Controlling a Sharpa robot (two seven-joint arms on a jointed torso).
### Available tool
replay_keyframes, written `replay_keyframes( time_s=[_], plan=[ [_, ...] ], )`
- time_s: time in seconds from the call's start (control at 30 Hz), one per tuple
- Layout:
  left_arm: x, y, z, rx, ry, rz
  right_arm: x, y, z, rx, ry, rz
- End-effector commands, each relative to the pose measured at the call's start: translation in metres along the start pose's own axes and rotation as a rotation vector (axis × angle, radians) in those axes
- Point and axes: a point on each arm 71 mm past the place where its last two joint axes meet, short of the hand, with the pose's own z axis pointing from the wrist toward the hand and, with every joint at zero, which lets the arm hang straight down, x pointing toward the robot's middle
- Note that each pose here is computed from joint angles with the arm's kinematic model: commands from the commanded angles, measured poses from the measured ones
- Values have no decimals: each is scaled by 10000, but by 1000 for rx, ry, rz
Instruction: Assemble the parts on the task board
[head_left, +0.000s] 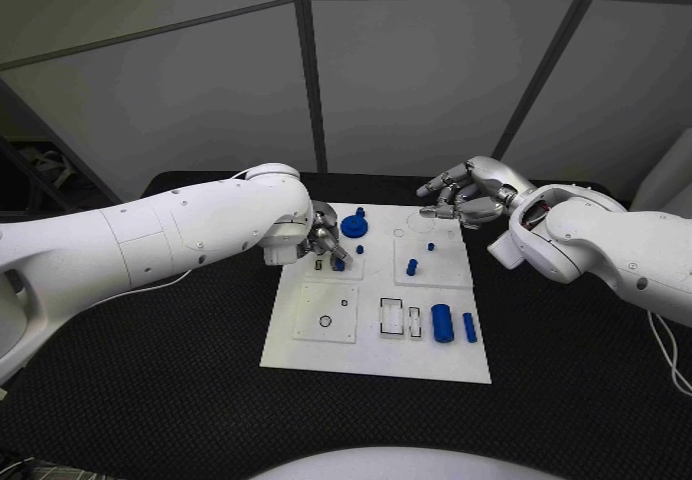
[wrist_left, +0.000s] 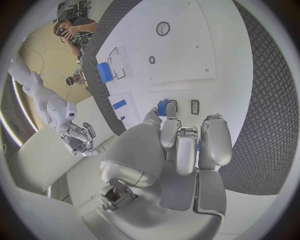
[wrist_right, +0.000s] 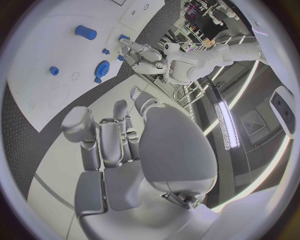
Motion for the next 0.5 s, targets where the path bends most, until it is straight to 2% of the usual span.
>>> replay_keyframes(
  time_s=[0.03, 0.33, 0.5],
  plan=[
    [-15, 10, -19, 41, -24, -46, -3, 14, 6, -7, 8, -10],
    [-25, 109, -108, 80, -72, -123, -24, -8, 5, -5, 4, -13],
    [-29, 141, -167, 89, -137, -119, -39, -21, 2, -3, 0, -24]
  ],
)
